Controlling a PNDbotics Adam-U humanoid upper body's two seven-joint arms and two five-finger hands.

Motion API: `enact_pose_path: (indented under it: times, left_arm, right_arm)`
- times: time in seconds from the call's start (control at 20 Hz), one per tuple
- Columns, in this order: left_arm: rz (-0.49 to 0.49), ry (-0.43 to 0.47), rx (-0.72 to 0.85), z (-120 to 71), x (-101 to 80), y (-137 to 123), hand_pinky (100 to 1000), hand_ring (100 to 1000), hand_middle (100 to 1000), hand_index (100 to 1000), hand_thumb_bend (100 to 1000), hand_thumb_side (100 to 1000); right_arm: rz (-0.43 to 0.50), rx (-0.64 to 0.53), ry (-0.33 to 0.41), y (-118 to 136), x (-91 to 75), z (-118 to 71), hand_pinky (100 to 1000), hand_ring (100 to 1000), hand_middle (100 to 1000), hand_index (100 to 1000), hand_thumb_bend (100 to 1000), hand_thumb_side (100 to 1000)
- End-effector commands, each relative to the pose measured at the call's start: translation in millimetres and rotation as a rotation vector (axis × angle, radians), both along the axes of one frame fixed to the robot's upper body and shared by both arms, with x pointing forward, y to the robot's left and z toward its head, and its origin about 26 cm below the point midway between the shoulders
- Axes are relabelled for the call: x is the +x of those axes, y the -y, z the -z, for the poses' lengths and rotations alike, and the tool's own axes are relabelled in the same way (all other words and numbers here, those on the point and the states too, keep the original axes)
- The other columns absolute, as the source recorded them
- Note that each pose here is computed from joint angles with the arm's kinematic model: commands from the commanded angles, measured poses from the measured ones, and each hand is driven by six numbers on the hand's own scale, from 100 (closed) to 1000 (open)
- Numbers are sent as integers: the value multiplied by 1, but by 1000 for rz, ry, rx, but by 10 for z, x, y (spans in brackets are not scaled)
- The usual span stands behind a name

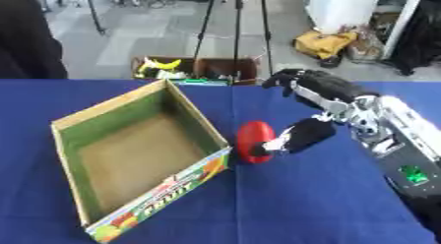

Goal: Pick up objects on the table and place them in the box.

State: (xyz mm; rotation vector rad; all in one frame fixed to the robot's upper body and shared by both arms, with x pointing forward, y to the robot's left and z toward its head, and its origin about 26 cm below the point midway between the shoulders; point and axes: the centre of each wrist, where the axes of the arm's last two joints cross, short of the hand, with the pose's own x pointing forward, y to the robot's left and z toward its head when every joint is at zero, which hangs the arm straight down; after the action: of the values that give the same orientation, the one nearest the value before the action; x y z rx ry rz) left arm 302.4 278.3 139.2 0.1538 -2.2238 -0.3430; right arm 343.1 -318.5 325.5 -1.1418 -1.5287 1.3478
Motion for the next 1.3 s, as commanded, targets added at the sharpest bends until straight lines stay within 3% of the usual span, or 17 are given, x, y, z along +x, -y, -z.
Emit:
enact_pose_path:
  times: [0.05, 0.55, 1.3]
  left_arm:
    - [-7, 28, 23, -77, -8, -46, 297, 597, 630, 682, 100, 908]
    - [1, 36, 25, -88, 3, -33, 297, 597, 630, 683, 100, 908]
    - [9, 48, 32, -111, 17, -22, 298, 597, 630, 683, 100, 907]
  right_arm:
    - [14, -14, 19, 123, 20, -100, 753, 791, 912, 930, 747, 572]
    - [-42, 1, -60, 198, 91, -63, 752, 787, 917, 941, 750, 550]
    - [-41, -38, -26, 354, 166, -10, 759, 796, 914, 923, 759, 541]
